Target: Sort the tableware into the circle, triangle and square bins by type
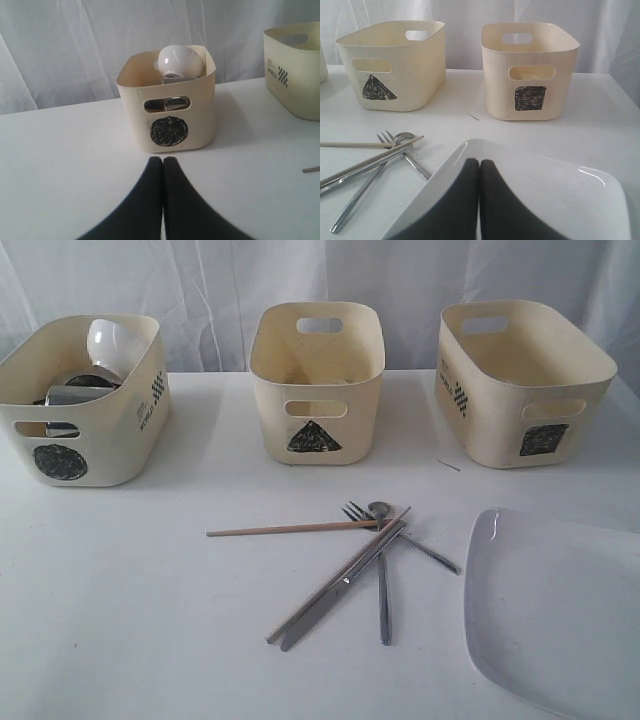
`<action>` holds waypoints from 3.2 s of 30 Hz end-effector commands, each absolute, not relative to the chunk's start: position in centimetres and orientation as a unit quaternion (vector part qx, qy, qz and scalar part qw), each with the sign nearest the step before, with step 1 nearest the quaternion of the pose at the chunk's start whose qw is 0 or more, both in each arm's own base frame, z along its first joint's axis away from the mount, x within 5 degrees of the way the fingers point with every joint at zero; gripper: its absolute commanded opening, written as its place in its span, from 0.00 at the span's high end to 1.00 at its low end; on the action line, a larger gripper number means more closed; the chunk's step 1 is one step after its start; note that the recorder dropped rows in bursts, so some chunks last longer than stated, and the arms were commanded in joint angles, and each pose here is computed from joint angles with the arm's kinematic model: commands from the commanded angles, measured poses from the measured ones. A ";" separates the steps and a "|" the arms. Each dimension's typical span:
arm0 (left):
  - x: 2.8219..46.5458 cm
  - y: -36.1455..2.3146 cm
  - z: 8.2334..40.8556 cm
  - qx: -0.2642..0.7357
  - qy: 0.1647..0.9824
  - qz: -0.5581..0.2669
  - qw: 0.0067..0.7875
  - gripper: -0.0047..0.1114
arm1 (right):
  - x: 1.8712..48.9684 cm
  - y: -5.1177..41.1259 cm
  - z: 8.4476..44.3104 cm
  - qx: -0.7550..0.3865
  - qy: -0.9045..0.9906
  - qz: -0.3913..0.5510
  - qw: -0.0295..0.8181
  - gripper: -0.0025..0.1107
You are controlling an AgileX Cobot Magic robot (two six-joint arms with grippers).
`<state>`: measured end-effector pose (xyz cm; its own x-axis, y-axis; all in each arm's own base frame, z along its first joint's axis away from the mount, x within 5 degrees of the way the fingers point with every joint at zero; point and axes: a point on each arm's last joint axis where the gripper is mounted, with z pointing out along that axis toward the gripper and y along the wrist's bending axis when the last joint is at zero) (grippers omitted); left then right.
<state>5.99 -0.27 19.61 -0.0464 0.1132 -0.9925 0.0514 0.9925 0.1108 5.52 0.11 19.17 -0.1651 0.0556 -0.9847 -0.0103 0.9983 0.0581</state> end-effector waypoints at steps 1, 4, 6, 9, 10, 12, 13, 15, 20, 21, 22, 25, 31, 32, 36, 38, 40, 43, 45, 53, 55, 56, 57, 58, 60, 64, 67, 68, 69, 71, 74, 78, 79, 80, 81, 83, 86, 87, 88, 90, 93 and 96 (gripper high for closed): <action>5.7 -0.3 18.9 0.059 0.742 0.022 0.668 0.96 | 5.5 0.1 19.1 0.014 0.761 0.027 0.648 0.98; 5.7 -0.3 18.9 0.059 0.742 0.022 0.668 0.96 | 5.5 0.1 19.1 0.014 0.761 0.027 0.648 0.98; 5.7 -0.3 18.9 0.059 0.742 0.022 0.668 0.96 | 5.5 0.1 19.1 0.014 0.761 0.027 0.648 0.98; 5.7 -0.3 18.9 0.059 0.742 0.022 0.668 0.96 | 5.5 0.1 19.1 0.014 0.761 0.027 0.648 0.98; 5.7 -0.3 18.9 0.059 0.742 0.022 0.668 0.96 | 5.5 0.1 19.1 0.014 0.761 0.027 0.648 0.98; 5.7 -0.3 18.9 0.059 0.742 0.022 0.668 0.96 | 5.5 0.1 19.1 0.014 0.761 0.027 0.648 0.98; 5.7 -0.3 18.9 0.059 0.742 0.022 0.668 0.96 | 5.5 0.1 19.1 0.014 0.761 0.027 0.648 0.98; 5.7 -0.3 18.9 0.059 0.742 0.022 0.668 0.96 | 5.5 0.1 19.1 0.014 0.761 0.027 0.648 0.98; 5.7 -0.3 18.9 0.059 0.742 0.022 0.668 0.96 | 5.5 0.1 19.1 0.014 0.761 0.027 0.648 0.98; 5.7 -0.3 18.9 0.059 0.742 0.022 0.668 0.96 | 5.5 0.1 19.1 0.013 0.761 0.026 0.648 0.98; 5.7 -0.3 18.9 0.059 0.742 0.022 0.668 0.96 | 5.5 0.1 19.1 0.013 0.761 0.026 0.648 0.98; 5.7 -0.3 18.9 0.059 0.742 0.022 0.668 0.96 | 5.5 0.5 19.3 0.131 0.742 0.153 0.640 0.98; 5.7 -0.3 18.9 0.059 0.742 0.022 0.668 0.96 | 4.6 1.4 23.0 0.150 0.726 0.245 0.625 0.98; 5.7 -0.3 18.9 0.059 0.742 0.022 0.668 0.96 | 4.4 1.6 23.7 0.134 0.726 0.242 0.630 0.98; 5.7 -0.3 18.9 0.059 0.742 0.022 0.668 0.96 | 3.9 1.6 25.7 0.119 0.707 0.246 0.652 0.98; 5.7 -0.3 18.9 0.059 0.742 0.022 0.668 0.96 | 3.8 1.4 26.4 0.127 0.683 0.248 0.675 0.98; 5.7 -0.3 18.9 0.059 0.742 0.022 0.668 0.96 | 3.8 1.2 27.2 0.145 0.654 0.264 0.694 0.98; 5.7 -0.3 18.9 0.059 0.742 0.022 0.668 0.96 | 3.5 2.1 28.6 0.059 0.725 0.222 0.650 0.98; 5.7 -0.3 18.9 0.059 0.742 0.022 0.668 0.96 | 4.7 2.5 29.4 0.013 0.766 0.199 0.611 0.98; 5.7 -0.3 18.9 0.059 0.742 0.022 0.668 0.96 | 18.5 5.1 35.0 -0.137 0.901 0.196 0.361 0.52; 5.7 -0.3 18.9 0.059 0.742 0.022 0.668 0.96 | 21.9 6.2 33.4 -0.116 0.922 0.195 0.314 0.52; 5.7 -0.3 18.9 0.059 0.742 0.022 0.668 0.96 | 22.8 6.6 32.4 -0.116 0.928 0.186 0.302 0.52; 5.7 -0.3 18.9 0.059 0.742 0.022 0.668 0.96 | 24.4 7.5 30.4 -0.098 0.942 0.171 0.272 0.52; 5.7 -0.3 18.9 0.059 0.742 0.022 0.668 0.96 | 25.1 7.9 29.7 -0.074 0.946 0.171 0.266 0.52; 5.7 -0.3 18.9 0.059 0.742 0.022 0.668 0.96 | 27.1 10.0 26.5 0.037 0.958 0.179 0.221 0.50; 5.7 -0.3 18.9 0.059 0.742 0.022 0.668 0.96 | 28.4 13.4 23.1 0.084 0.959 0.183 0.201 0.50; 5.7 -0.3 18.9 0.059 0.742 0.022 0.668 0.96 | 29.3 15.4 19.3 0.145 0.961 0.171 0.162 0.50; 5.7 -0.3 18.9 0.059 0.742 0.022 0.668 0.96 | 29.5 15.8 18.6 0.157 0.962 0.163 0.155 0.50; 5.7 -0.3 18.9 0.059 0.742 0.022 0.668 0.96 | 29.8 16.1 18.0 0.167 0.962 0.153 0.149 0.50; 5.7 -0.3 18.9 0.059 0.742 0.022 0.668 0.96 | 30.2 16.7 17.3 0.172 0.964 0.138 0.147 0.50; 5.7 -0.3 18.9 0.059 0.742 0.022 0.668 0.96 | 30.8 17.6 17.0 0.181 0.963 0.124 0.159 0.50; 5.7 -0.3 18.9 0.059 0.742 0.022 0.668 0.96 | 31.7 18.4 17.3 0.177 0.961 0.108 0.183 0.50; 5.7 -0.3 18.9 0.059 0.742 0.022 0.668 0.96 | 31.9 18.5 17.5 0.177 0.960 0.106 0.188 0.50; 5.7 -0.3 18.9 0.059 0.742 0.022 0.668 0.96 | 32.1 18.6 17.4 0.177 0.961 0.102 0.187 0.50; 5.7 -0.3 18.9 0.059 0.742 0.022 0.668 0.96 | 32.2 18.7 17.4 0.181 0.961 0.099 0.184 0.50; 5.7 -0.3 18.9 0.059 0.742 0.022 0.668 0.96 | 32.4 18.7 17.1 0.187 0.962 0.090 0.178 0.50; 5.7 -0.3 18.9 0.059 0.742 0.022 0.668 0.96 | 33.1 19.0 16.4 0.189 0.964 0.063 0.175 0.50; 5.7 -0.3 18.9 0.059 0.742 0.022 0.668 0.96 | 33.2 19.1 16.4 0.187 0.964 0.059 0.178 0.50; 5.7 -0.3 18.9 0.059 0.742 0.022 0.668 0.96 | 33.3 19.4 16.3 0.185 0.964 0.057 0.180 0.50; 5.7 -0.3 18.9 0.059 0.742 0.022 0.668 0.96 | 33.4 19.7 15.9 0.193 0.964 0.049 0.178 0.50; 5.7 -0.3 18.9 0.059 0.742 0.022 0.668 0.96 | 33.5 19.8 14.6 0.199 0.965 0.037 0.170 0.50; 5.7 -0.3 18.9 0.059 0.742 0.022 0.668 0.96 | 33.5 19.8 13.9 0.199 0.966 0.028 0.163 0.50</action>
<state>5.72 -0.25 18.93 -0.1038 0.1242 -0.9868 0.0576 0.9913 0.1187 33.40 19.76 14.02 -0.8674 0.3995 -0.2967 0.3770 0.9167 0.1320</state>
